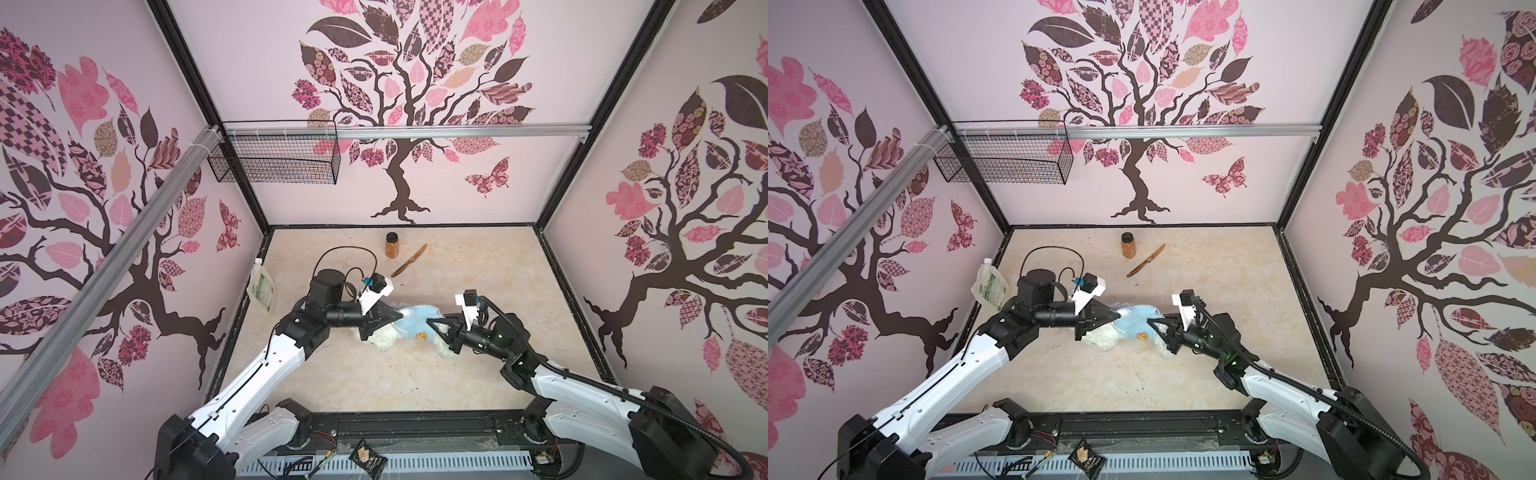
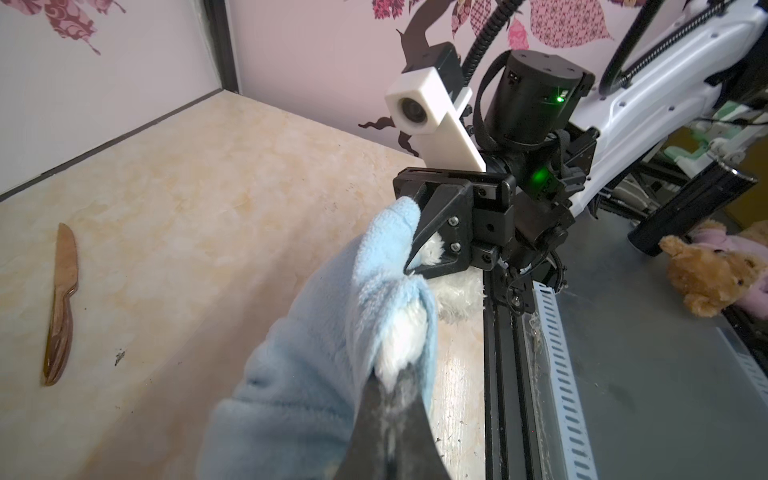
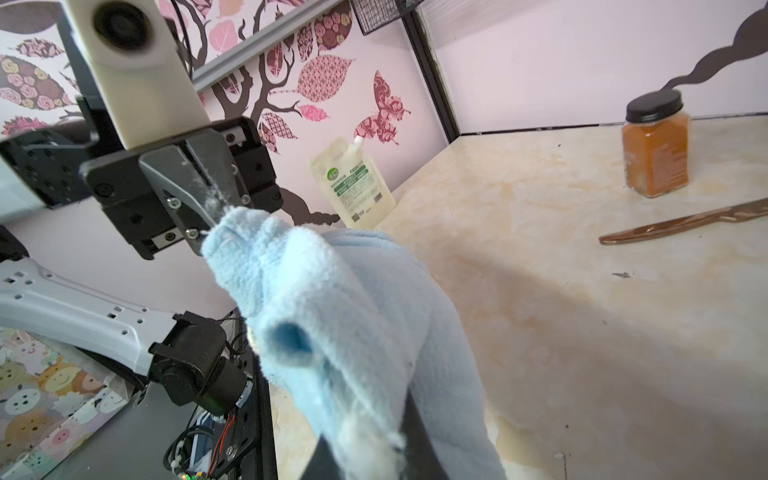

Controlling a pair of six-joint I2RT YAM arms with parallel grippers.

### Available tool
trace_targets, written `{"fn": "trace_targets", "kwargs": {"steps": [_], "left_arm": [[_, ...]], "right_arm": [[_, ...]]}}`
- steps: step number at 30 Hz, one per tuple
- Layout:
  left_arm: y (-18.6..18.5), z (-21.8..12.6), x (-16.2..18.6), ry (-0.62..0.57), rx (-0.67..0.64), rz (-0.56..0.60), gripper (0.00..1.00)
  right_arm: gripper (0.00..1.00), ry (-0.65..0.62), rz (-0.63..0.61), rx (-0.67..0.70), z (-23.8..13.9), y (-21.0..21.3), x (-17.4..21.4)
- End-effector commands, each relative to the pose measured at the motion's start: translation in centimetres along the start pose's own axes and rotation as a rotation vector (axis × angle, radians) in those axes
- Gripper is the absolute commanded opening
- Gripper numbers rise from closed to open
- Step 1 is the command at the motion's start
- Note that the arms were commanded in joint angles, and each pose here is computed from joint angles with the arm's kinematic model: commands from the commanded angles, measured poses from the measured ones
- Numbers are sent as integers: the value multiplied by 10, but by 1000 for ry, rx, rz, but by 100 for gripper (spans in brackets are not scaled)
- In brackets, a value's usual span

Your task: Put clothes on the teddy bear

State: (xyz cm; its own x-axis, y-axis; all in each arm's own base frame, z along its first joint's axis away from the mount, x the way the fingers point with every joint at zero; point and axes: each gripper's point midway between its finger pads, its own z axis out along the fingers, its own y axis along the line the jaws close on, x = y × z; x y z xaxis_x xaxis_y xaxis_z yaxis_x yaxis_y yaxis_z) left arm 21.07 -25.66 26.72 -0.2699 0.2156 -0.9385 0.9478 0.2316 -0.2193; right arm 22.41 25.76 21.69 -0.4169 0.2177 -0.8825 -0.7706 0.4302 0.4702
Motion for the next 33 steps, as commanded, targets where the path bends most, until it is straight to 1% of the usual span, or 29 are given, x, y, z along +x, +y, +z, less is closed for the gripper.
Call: {"fn": "trace_targets", "kwargs": {"steps": [1, 4, 8, 10, 12, 13, 15, 16, 17, 18, 19, 21, 23, 26, 28, 30, 33], "left_arm": [[-14, -24, -51, -221, 65, -17, 0], [-16, -30, -66, -314, 86, -40, 0], [-11, -39, -76, -407, 69, -86, 0], [-6, -44, -77, -441, 49, -110, 0], [-1, -44, -72, -430, 24, -126, 0], [3, -41, -65, -398, 4, -132, 0], [3, -32, -43, -287, -26, -87, 0], [2, -24, -24, -185, -62, -57, 0], [-1, -18, -8, -87, -100, 8, 0], [-3, -15, 3, -15, -128, 64, 0], [-4, -12, 12, 44, -147, 109, 5], [-3, -12, 18, 91, -168, 148, 15], [-4, -13, 13, 94, -171, 169, 21], [-10, -12, 3, 80, -142, 207, 23], [-16, -10, 0, 93, -114, 234, 23], [-21, -5, 5, 147, -91, 271, 24], [-24, 6, 21, 286, -80, 352, 26]], "right_arm": [[0, 2, 123, 301, -15, -64, 19], [0, 26, 160, 321, -15, -69, 29], [0, 47, 195, 353, -16, -77, 39], [0, 54, 196, 367, -16, -80, 42], [0, 63, 183, 355, -15, -78, 42], [0, 64, 168, 331, -13, -74, 40], [0, 62, 112, 245, -7, -59, 32], [0, 66, 82, 187, -4, -48, 29], [0, 63, 48, 125, -1, -36, 24], [0, 65, 20, 85, 0, -29, 21], [0, 70, -9, 51, 1, -22, 19], [0, 85, -68, 4, 1, -13, 20], [0, 100, -118, -35, 0, -6, 22], [0, 111, -158, -65, 0, 0, 23], [0, 114, -175, -75, 0, 4, 23], [0, 120, -184, -74, 1, 6, 24], [0, 135, -191, -85, 4, 10, 28]]}}
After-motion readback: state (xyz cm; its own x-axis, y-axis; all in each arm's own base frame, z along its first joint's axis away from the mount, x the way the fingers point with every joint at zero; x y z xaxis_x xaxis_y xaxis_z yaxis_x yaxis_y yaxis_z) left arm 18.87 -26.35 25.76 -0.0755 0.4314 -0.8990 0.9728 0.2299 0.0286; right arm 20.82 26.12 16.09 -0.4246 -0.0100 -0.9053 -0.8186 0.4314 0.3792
